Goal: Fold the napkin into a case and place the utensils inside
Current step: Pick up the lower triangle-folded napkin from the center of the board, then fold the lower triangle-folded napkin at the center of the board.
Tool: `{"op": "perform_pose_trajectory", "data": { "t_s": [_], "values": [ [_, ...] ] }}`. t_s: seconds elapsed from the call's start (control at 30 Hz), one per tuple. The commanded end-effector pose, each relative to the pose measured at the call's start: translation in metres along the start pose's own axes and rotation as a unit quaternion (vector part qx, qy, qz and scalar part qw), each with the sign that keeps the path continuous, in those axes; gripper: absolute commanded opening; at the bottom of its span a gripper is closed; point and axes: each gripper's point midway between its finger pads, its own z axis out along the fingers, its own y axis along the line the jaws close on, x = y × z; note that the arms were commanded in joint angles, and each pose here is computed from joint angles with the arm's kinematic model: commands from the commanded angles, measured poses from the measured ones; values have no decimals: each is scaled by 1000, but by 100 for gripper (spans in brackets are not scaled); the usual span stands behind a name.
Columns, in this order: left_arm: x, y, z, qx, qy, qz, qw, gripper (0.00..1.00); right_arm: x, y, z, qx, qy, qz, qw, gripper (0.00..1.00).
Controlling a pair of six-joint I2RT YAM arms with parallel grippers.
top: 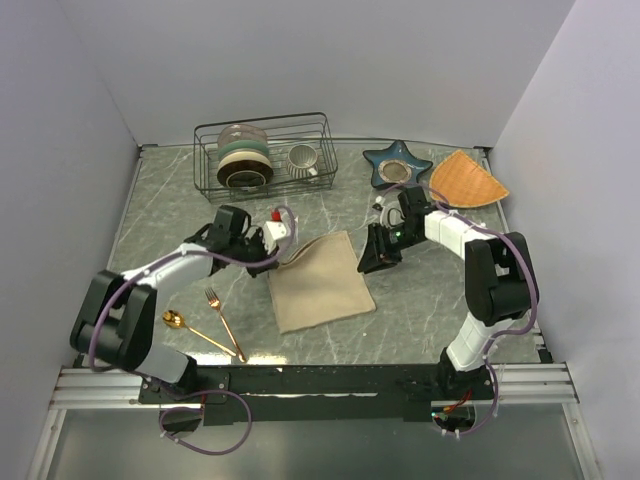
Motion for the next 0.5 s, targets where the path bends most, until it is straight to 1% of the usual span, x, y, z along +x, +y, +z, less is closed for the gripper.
{"op": "perform_pose_trajectory", "data": {
  "t_s": [0.0, 0.03, 0.17, 0.33, 0.47],
  "values": [
    [-10, -2, -9, -15, -26, 180, 983, 2, -10, 16, -19, -9, -16, -29, 999, 39],
    [-14, -6, -13, -17, -34, 200, 979, 2, -11, 17, -21, -8, -18, -30, 999, 39],
    [-5, -30, -12, 10, -35, 279, 960, 2, -24, 23, -32, -7, -34, -45, 998, 39],
    [0, -49, -12, 21, -36, 335, 941, 2, -31, 30, -44, 2, -51, -68, 996, 40],
    [0, -63, -12, 23, -45, 373, 926, 2, -29, 31, -47, 5, -50, -72, 996, 40]
  ]
}}
